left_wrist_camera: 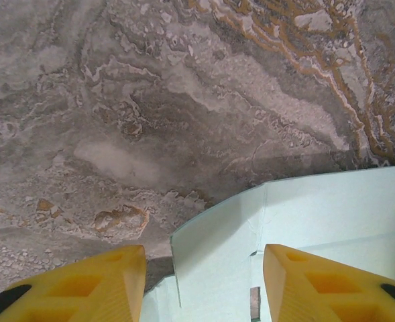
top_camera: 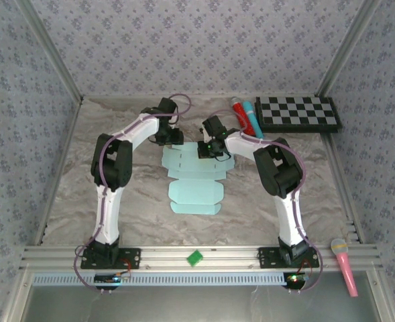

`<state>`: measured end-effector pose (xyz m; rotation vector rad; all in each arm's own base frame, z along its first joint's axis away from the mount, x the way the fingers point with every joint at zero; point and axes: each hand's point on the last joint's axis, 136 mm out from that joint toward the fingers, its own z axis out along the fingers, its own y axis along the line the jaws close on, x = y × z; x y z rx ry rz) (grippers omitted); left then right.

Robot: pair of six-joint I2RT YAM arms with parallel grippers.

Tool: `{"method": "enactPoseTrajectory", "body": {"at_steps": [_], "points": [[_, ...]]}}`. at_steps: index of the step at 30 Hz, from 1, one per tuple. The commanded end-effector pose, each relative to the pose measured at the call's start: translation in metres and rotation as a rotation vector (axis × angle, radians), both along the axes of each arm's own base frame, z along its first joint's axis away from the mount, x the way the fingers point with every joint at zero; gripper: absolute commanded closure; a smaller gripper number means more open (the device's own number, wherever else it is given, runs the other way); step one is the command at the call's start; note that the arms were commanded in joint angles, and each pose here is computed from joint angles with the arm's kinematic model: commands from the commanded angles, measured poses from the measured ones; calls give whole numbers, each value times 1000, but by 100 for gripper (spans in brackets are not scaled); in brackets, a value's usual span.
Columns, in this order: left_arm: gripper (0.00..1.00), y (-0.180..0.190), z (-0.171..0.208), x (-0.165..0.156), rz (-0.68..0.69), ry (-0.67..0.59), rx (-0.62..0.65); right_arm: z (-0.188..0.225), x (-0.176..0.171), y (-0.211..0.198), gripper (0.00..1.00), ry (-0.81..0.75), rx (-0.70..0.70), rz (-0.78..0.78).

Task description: Fold the paper box

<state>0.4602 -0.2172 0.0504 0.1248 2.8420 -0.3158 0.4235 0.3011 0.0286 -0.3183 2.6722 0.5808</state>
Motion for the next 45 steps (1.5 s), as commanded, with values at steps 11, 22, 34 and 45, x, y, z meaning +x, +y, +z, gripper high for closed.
{"method": "enactPoseTrajectory", "body": {"at_steps": [11, 22, 34, 45], "points": [[57, -14, 12, 4, -61, 5, -59, -23, -22, -9, 94, 90, -42, 1], [61, -27, 26, 1, -123, -18, -106, -26, -23, -11, 94, 94, -44, 0], [63, -50, 20, -10, -214, 17, -128, -27, -23, -11, 94, 94, -44, 1], [63, -63, 18, -11, -244, 42, -165, -28, -24, -13, 94, 99, -43, -4]]}}
